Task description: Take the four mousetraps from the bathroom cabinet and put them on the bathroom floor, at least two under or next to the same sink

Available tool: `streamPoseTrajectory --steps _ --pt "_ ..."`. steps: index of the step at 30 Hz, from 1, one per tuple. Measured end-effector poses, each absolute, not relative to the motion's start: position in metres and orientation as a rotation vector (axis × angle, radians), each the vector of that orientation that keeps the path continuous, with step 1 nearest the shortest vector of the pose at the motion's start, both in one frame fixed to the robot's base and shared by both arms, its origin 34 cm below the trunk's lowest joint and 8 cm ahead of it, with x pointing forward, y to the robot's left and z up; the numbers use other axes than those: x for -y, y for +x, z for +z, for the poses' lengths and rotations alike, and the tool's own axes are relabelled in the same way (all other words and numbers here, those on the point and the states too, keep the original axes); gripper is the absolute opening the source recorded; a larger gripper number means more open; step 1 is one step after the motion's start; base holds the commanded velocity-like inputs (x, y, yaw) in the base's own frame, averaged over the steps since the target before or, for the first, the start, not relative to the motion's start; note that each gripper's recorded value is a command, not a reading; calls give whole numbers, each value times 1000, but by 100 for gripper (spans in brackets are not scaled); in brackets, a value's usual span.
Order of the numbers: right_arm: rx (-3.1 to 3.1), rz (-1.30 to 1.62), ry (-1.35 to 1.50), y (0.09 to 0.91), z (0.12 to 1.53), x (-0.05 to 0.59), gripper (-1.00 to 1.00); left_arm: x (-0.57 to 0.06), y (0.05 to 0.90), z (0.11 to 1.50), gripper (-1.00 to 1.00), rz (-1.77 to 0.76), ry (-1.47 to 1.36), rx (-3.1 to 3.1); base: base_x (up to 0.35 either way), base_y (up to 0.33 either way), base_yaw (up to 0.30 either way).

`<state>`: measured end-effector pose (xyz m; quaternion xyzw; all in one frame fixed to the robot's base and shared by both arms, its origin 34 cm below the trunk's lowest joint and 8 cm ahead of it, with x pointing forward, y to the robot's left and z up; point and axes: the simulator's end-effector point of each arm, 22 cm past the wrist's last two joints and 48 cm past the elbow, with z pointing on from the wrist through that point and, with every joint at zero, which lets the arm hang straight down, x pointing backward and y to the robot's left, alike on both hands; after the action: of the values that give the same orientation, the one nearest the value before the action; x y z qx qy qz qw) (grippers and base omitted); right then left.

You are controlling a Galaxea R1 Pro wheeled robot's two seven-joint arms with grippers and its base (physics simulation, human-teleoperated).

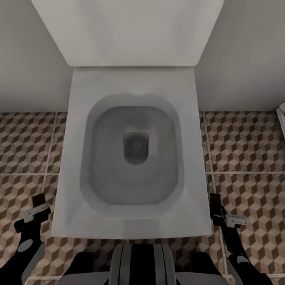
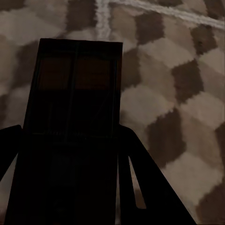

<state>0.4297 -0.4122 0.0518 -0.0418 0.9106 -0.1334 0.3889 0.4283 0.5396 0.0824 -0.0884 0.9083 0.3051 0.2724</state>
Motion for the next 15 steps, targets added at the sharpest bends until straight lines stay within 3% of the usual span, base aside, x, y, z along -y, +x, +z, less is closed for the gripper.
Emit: streamPoseTrajectory --steps 15 --pt "-2327 -340 -110 425 47 413 -100 -539 424 77 -100 823 -235 -2456 0 0 0"
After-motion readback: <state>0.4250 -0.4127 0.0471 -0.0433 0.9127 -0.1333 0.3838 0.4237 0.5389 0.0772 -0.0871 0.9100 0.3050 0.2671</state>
